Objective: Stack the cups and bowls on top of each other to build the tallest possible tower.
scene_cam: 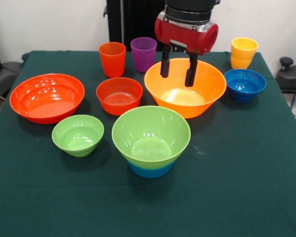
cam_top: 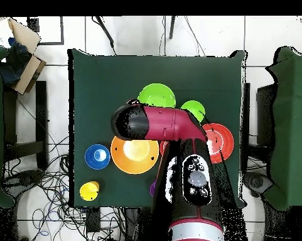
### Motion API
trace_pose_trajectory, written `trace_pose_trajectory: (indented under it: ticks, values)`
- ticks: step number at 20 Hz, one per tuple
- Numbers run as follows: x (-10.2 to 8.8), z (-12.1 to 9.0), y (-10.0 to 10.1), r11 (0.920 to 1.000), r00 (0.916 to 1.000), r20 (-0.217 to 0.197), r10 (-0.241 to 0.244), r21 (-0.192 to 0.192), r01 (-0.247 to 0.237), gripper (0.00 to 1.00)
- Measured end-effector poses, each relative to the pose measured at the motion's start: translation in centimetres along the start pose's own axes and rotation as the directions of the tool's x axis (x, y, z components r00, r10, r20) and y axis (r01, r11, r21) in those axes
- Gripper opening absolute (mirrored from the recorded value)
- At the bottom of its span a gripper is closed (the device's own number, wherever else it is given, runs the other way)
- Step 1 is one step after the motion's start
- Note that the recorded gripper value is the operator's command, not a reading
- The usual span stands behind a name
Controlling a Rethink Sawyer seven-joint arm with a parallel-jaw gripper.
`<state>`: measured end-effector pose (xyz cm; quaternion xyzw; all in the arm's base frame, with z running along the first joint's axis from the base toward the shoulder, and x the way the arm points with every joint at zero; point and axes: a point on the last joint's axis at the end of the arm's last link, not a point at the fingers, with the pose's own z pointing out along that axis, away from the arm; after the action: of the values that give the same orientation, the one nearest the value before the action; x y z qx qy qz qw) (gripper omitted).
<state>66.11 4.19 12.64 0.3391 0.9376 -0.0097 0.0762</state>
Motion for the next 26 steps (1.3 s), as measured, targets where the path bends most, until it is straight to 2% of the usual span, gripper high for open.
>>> trace_pose_trajectory:
  ticks: [5, 7, 14, 17, 21, 26]
  values:
    - [1.7, -0.2, -0.9, 0.9999, 0.9997, -0.026, -0.002, 0.013, 0.003, 1.00]
    - [3.3, -0.6, -1.7, 0.9997, 0.9987, -0.050, -0.004, 0.022, 0.005, 1.00]
    - [7.1, -0.8, -4.0, 0.9989, 0.9938, -0.111, -0.003, 0.047, 0.008, 1.00]
    - [8.1, -0.7, -4.7, 0.9985, 0.9925, -0.122, -0.006, 0.054, 0.013, 1.00]
    - [10.5, -0.6, -6.0, 0.9976, 0.9895, -0.144, -0.014, 0.065, 0.023, 1.00]
    - [12.7, -0.6, -6.1, 0.9971, 0.9879, -0.151, -0.035, 0.062, 0.044, 1.00]
